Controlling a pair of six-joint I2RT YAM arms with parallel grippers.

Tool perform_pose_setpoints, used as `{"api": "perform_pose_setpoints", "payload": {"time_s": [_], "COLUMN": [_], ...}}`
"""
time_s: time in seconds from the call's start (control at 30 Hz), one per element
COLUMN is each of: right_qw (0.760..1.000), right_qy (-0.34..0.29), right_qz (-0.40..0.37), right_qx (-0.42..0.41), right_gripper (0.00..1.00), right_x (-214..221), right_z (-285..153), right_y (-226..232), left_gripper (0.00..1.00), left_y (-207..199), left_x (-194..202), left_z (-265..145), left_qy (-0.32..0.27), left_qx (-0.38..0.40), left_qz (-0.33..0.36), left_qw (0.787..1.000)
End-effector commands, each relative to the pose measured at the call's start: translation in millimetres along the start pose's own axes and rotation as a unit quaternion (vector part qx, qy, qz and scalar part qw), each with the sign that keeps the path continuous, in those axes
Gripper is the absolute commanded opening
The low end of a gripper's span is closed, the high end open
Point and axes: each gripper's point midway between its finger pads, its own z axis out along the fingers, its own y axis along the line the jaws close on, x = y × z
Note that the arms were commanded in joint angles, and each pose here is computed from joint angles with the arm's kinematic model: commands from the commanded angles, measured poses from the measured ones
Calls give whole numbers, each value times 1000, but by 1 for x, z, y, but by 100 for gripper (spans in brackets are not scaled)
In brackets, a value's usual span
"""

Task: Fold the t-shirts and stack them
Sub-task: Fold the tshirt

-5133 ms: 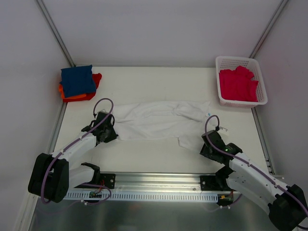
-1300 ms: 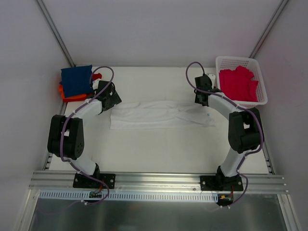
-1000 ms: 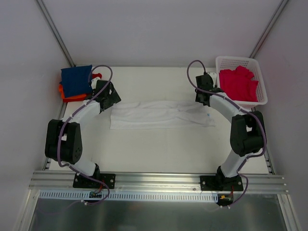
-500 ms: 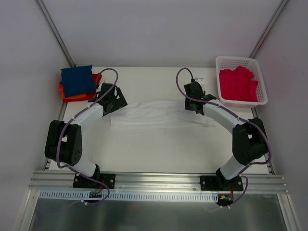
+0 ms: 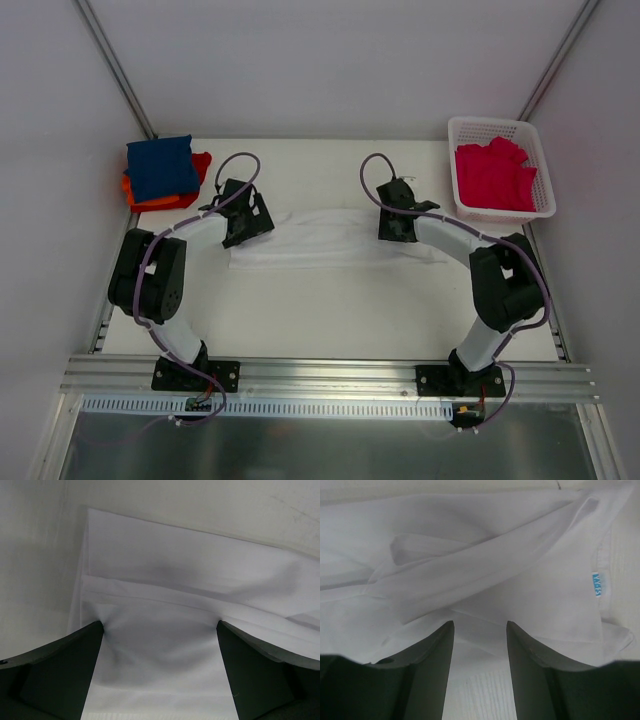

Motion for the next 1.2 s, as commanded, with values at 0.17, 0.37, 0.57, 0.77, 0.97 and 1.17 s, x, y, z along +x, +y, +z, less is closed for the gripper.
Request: {"api": "perform_pose_setpoints", "payload": {"time_s": [0.17, 0.37, 0.57, 0.77, 0.97, 1.17], "right_qw": [998, 996, 993, 992, 991, 990], "right_qy": [44, 69, 91, 94, 88, 85], "right_qz": [15, 12, 16, 38, 41, 41], "right_qx": [-49, -59, -79, -79, -87, -103], "right_gripper": [49, 49, 49, 49, 49, 49], "right_x": [26, 38, 37, 18, -8, -34], "right_z": [15, 23, 30, 42, 47, 56], "right_y": [24, 28, 26, 10, 12, 22], "left_gripper": [99, 99, 99, 99, 99, 99], "left_y": [-4, 0, 3, 6, 1, -14], "left_x": [10, 18, 29, 48, 83, 118], "left_z": [14, 23, 21, 13, 2, -14], "left_qy": [14, 27, 39, 48, 65, 82], "left_qx": [5, -4, -3, -3, -2, 17], "left_qz": [-5, -2, -5, -5, 3, 26], "left_qw": [1000, 1000, 999, 999, 998, 996]}}
